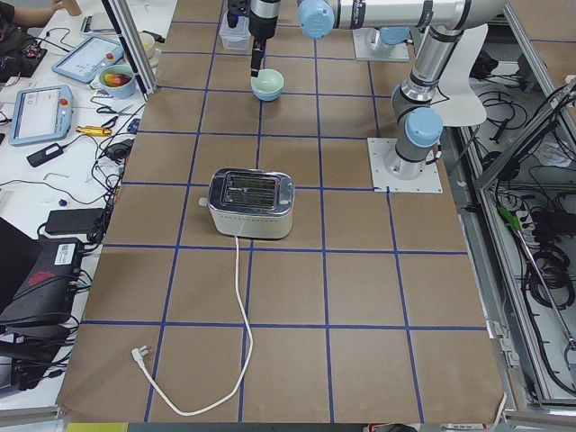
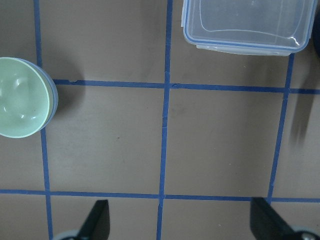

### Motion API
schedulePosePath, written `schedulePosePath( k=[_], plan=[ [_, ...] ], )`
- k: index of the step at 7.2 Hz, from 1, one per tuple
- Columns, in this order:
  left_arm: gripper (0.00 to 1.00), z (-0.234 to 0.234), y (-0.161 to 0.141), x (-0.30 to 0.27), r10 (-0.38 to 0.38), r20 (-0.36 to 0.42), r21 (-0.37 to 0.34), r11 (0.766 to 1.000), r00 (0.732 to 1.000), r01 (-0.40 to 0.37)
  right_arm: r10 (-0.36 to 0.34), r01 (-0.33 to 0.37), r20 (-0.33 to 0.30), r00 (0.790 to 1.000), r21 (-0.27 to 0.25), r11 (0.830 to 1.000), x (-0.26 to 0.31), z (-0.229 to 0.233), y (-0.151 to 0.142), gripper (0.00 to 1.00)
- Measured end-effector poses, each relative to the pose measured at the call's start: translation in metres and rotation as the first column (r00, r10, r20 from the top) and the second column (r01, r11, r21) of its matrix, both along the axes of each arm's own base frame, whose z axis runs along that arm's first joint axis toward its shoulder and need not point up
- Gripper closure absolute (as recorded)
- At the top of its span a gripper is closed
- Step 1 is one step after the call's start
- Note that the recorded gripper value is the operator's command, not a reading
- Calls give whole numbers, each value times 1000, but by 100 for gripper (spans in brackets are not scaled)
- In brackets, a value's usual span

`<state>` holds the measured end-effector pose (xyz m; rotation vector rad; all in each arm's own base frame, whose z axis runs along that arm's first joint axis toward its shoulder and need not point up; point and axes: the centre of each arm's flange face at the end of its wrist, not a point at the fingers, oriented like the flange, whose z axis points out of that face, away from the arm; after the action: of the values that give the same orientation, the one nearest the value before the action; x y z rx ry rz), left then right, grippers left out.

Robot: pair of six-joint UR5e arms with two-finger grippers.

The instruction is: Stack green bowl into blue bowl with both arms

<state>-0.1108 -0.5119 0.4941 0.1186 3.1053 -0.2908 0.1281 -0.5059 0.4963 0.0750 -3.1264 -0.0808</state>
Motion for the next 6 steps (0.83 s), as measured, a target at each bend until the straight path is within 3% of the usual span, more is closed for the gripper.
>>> schedulePosePath(
  k=[6],
  plan=[
    [0,-1,0,0,0,0,1,1000,1000,0,-2,2,3,1000,-26,1000,2,3,-2,0]
  ],
)
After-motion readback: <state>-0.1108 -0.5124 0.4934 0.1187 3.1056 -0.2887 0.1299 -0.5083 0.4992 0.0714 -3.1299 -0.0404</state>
